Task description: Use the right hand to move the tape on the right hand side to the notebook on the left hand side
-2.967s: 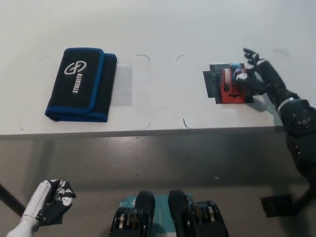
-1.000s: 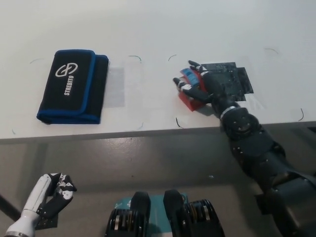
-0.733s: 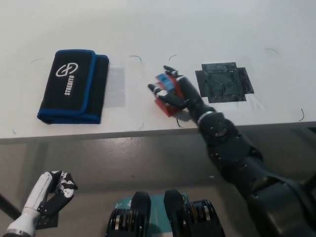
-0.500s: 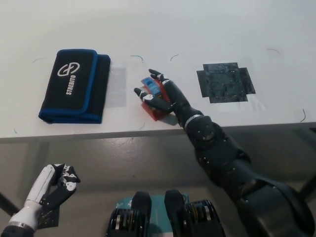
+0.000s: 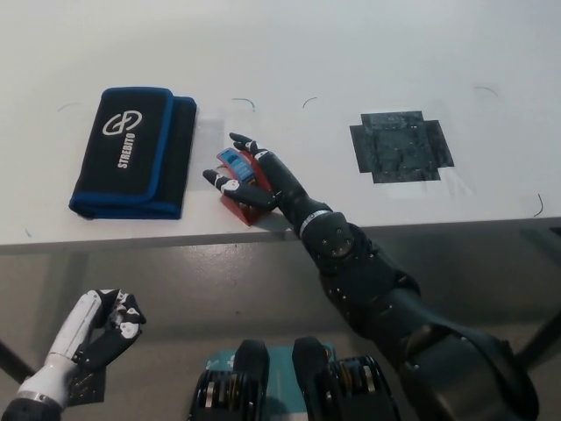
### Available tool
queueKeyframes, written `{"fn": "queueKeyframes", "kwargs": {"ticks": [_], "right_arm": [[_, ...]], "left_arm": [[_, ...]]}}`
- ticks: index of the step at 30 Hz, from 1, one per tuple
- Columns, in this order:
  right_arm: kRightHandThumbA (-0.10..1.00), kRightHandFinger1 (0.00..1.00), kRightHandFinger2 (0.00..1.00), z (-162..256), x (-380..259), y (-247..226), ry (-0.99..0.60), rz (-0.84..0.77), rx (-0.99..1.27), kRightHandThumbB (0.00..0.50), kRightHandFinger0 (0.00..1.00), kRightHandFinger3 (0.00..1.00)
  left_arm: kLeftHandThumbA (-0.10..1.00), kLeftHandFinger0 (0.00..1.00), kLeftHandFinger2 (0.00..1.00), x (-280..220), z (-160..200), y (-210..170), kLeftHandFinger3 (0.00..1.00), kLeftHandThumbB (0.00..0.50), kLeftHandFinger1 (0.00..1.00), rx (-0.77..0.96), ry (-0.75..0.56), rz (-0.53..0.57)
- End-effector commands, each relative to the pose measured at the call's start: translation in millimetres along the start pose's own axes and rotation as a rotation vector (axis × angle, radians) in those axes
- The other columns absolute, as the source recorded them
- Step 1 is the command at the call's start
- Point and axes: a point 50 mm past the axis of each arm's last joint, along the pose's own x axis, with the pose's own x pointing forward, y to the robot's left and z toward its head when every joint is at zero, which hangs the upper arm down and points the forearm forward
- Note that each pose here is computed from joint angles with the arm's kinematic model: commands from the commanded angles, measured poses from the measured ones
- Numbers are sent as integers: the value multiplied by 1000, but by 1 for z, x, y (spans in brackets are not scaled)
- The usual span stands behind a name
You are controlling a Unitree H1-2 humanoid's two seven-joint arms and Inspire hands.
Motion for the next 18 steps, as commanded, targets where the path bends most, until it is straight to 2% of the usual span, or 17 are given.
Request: {"fn": "queueKeyframes", "kwargs": {"ticks": [1,4,9,10,12,15,17,18], "right_arm": [[783,1000,1000,22,9,18,-38,76,-19,500,1000,1000],[806,1000,1000,14,6,8,-27,65,-53,500,1000,1000],[760,1000,1000,7,4,-5,-8,40,-55,500,1000,1000],[769,1000,1000,6,3,-9,-9,36,-53,500,1000,1000],[841,1000,1000,2,1,-23,-10,17,-86,500,1000,1000],[836,1000,1000,0,-2,-40,-29,-5,-119,500,1000,1000],[865,1000,1000,0,-2,-42,-38,-3,-132,500,1000,1000],[861,1000,1000,-1,-7,-61,-94,-26,-155,500,1000,1000]], "left_arm": [[-100,127,315,3,13,8,369,368,162,40,-37,3],[-100,58,266,4,12,9,369,377,108,43,-31,6],[-100,69,255,2,10,9,377,383,116,43,-29,8],[-100,97,271,2,10,9,377,378,138,45,-30,7],[-100,77,248,-1,8,6,383,376,109,34,-24,8],[-100,51,241,0,8,6,385,371,92,37,-22,5],[-100,52,242,-4,7,9,387,366,96,52,-17,9],[-100,98,311,-5,9,9,397,362,153,59,1,9]]}}
